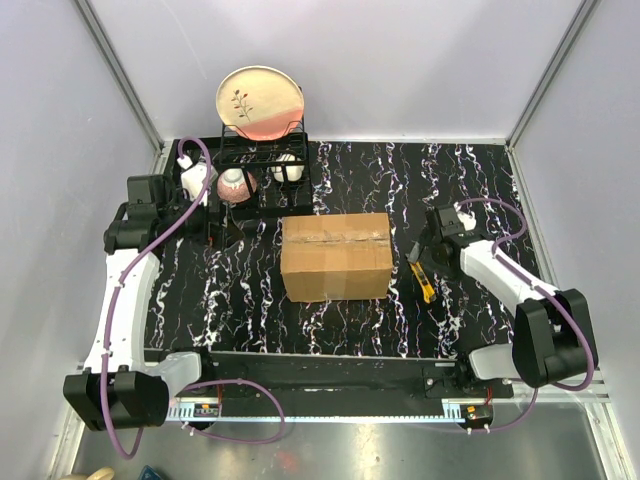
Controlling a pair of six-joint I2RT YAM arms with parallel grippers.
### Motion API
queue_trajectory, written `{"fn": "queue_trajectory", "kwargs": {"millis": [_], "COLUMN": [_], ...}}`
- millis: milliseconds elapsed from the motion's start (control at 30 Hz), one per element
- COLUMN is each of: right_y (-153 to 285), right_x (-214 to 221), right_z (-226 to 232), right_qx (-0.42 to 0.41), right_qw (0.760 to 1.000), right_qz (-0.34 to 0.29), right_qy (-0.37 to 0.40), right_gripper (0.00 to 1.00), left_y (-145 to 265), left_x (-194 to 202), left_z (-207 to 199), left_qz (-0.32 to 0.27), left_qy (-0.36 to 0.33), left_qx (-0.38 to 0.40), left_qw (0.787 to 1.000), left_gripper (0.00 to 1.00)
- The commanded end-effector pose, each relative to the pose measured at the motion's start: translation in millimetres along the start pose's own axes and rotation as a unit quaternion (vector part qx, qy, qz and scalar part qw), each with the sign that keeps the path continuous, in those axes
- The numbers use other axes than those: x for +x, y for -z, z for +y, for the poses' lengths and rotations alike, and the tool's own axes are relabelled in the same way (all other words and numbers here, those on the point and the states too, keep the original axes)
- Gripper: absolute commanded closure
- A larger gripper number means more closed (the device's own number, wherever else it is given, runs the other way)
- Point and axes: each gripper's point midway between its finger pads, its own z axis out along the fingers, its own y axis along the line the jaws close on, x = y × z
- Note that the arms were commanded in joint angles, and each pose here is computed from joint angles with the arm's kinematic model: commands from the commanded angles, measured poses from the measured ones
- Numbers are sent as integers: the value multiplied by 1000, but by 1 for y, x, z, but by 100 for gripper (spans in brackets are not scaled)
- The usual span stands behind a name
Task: Unpack the express box
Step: Pick up the knife from the center of the board.
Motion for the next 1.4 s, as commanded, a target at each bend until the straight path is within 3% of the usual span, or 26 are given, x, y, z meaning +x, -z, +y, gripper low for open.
{"fn": "queue_trajectory", "kwargs": {"millis": [0, 233, 467, 767, 1133, 1367], "right_y": [2, -11, -15, -17, -40, -48], "right_x": [3, 34, 30, 16, 32, 58], "right_z": [3, 3, -4, 2, 3, 20], "right_qx": [2, 14, 55, 68, 90, 57], "right_qw": [1000, 1000, 998, 997, 996, 998], "right_qz": [-26, 0, 0, -14, 11, 38], "right_qy": [0, 16, 18, 21, 13, 16], "right_gripper": [10, 14, 23, 25, 35, 55], "left_y": [7, 8, 15, 24, 31, 32], "left_x": [-19, -21, -24, -28, -35, -34], "left_z": [-8, -13, -20, -28, -31, -30], "left_qz": [-24, -21, -26, -32, -37, -35], "left_qy": [-17, -14, -20, -31, -42, -47], "left_qx": [17, 32, 37, 45, 44, 40], "left_qw": [999, 999, 999, 998, 997, 997], "left_gripper": [1, 1, 1, 1, 1, 1]}}
